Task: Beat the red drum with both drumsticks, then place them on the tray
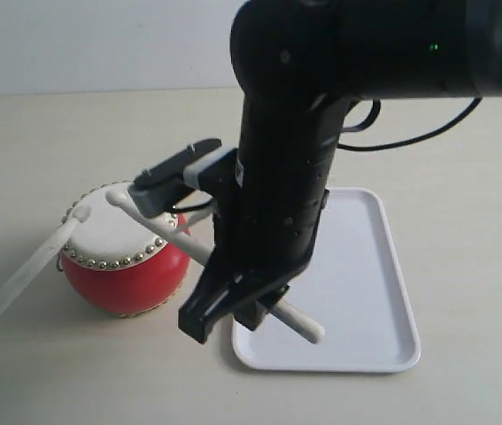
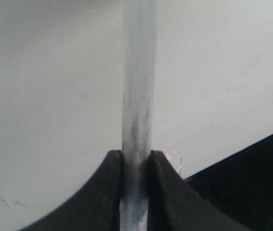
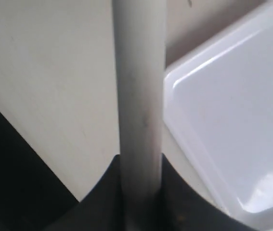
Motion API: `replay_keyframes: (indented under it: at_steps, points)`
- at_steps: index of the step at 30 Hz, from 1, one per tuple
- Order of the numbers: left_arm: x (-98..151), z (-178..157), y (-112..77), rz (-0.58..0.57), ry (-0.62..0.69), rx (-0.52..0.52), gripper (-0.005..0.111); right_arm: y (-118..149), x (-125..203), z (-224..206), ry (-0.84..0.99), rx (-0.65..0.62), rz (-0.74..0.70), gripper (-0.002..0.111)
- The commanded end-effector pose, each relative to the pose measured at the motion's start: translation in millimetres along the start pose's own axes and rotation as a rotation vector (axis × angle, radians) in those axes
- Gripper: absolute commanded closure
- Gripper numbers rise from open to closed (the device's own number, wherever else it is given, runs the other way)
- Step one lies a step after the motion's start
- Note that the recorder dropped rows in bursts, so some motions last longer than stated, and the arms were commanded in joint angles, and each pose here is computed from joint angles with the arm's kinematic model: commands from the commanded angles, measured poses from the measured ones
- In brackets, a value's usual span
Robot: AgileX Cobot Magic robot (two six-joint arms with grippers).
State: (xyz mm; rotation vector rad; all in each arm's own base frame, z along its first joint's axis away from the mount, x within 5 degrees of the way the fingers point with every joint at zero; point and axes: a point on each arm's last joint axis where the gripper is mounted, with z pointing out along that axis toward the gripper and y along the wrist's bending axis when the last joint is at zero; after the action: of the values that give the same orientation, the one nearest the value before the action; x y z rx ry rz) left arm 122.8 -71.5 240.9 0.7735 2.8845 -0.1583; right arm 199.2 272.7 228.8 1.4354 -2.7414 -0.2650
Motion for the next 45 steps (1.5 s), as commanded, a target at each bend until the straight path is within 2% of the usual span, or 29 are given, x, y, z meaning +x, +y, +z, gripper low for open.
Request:
replay_keyframes:
  at_steps: [1, 8, 11, 14, 21, 28, 32, 35, 39, 45]
  points:
    - [0.3, -0.7, 0.0, 0.007, -0.014, -0.012, 0.107, 2.0, -10.2, -14.4, -0.065, 0.011, -0.018, 0.108]
    - [-0.5, -2.1, 0.2, -0.007, -0.017, -0.014, 0.107, -0.4, -13.8, -2.5, -0.040, 0.010, -0.019, 0.108]
    - [-5.4, -12.9, 1.1, 0.004, -0.062, -0.033, 0.107, -4.7, -14.7, 1.5, -0.025, 0.048, -0.035, 0.108]
    - [-7.1, -22.1, 3.0, 0.018, -0.106, -0.062, 0.107, -7.9, -14.0, -9.6, -0.054, 0.107, -0.040, 0.108]
    - [-7.9, -27.8, 3.6, 0.022, -0.131, -0.073, 0.107, -3.6, -9.8, -35.3, -0.139, 0.118, -0.049, 0.108]
    - [-11.9, -58.3, 1.6, 0.026, -0.257, -0.077, 0.107, -12.6, -22.3, 15.5, 0.010, 0.099, -0.030, 0.108]
    - [-10.2, -58.0, 1.6, 0.026, -0.250, -0.077, 0.107, -19.3, -25.5, 54.6, 0.145, 0.086, -0.012, 0.108]
    - [-9.8, -51.6, 3.2, 0.030, -0.230, -0.090, 0.107, -20.7, -24.5, 62.5, 0.185, 0.085, 0.008, 0.108]
    - [-11.0, -35.5, 4.3, 0.029, -0.181, -0.088, 0.107, -17.1, -23.1, 40.0, 0.121, 0.095, 0.024, 0.108]
    - [-14.0, 3.9, 6.6, 0.024, -0.020, -0.077, 0.107, -4.3, -7.8, -28.0, -0.076, 0.106, 0.010, 0.108]
